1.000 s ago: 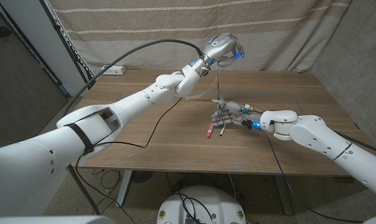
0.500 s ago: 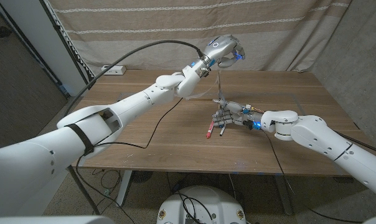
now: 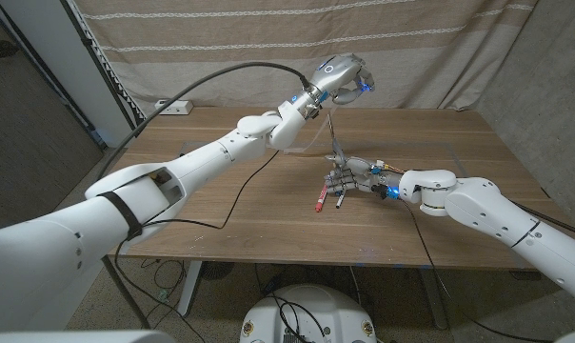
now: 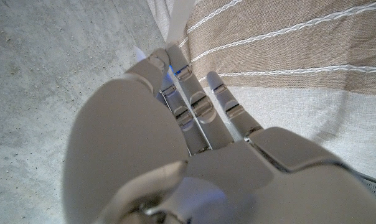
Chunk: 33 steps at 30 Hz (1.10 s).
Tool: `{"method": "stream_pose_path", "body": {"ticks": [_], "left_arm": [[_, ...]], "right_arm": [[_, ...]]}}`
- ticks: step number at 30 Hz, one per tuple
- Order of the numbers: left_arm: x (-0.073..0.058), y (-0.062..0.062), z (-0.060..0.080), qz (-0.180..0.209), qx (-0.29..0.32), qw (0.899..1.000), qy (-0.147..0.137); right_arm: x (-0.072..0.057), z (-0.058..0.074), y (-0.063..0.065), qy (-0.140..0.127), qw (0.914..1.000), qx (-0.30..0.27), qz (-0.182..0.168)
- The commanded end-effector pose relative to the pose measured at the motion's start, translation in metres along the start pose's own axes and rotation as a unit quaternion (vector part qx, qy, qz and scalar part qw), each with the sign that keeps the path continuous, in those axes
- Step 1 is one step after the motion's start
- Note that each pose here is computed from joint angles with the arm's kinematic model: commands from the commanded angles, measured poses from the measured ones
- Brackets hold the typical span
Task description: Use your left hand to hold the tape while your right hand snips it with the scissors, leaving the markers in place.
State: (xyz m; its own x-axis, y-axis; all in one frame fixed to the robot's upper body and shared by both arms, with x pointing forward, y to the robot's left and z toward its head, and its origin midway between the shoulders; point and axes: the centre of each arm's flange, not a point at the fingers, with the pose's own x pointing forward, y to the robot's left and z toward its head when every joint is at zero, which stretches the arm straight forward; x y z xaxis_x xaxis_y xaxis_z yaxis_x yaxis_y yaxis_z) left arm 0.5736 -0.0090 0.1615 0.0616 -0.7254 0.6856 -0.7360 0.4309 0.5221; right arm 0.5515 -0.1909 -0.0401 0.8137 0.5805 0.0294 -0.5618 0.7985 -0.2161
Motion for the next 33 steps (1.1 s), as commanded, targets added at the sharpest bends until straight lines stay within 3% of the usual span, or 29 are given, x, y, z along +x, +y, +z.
{"method": "stream_pose_path", "body": {"ticks": [1, 33], "left_arm": [[-0.0041, 0.0033, -0.0052, 0.001, -0.014, 1.0, 0.017], [-0.0087, 0.0051, -0.0051, 0.0, -0.025, 0.999, 0.025]], "right_arm": [[-0.001, 0.0008, 0.0035, 0.0, 1.0, -0.002, 0.0], [-0.0026, 0.0001, 0.0058, -0.001, 1.0, -0.001, -0.001]]}}
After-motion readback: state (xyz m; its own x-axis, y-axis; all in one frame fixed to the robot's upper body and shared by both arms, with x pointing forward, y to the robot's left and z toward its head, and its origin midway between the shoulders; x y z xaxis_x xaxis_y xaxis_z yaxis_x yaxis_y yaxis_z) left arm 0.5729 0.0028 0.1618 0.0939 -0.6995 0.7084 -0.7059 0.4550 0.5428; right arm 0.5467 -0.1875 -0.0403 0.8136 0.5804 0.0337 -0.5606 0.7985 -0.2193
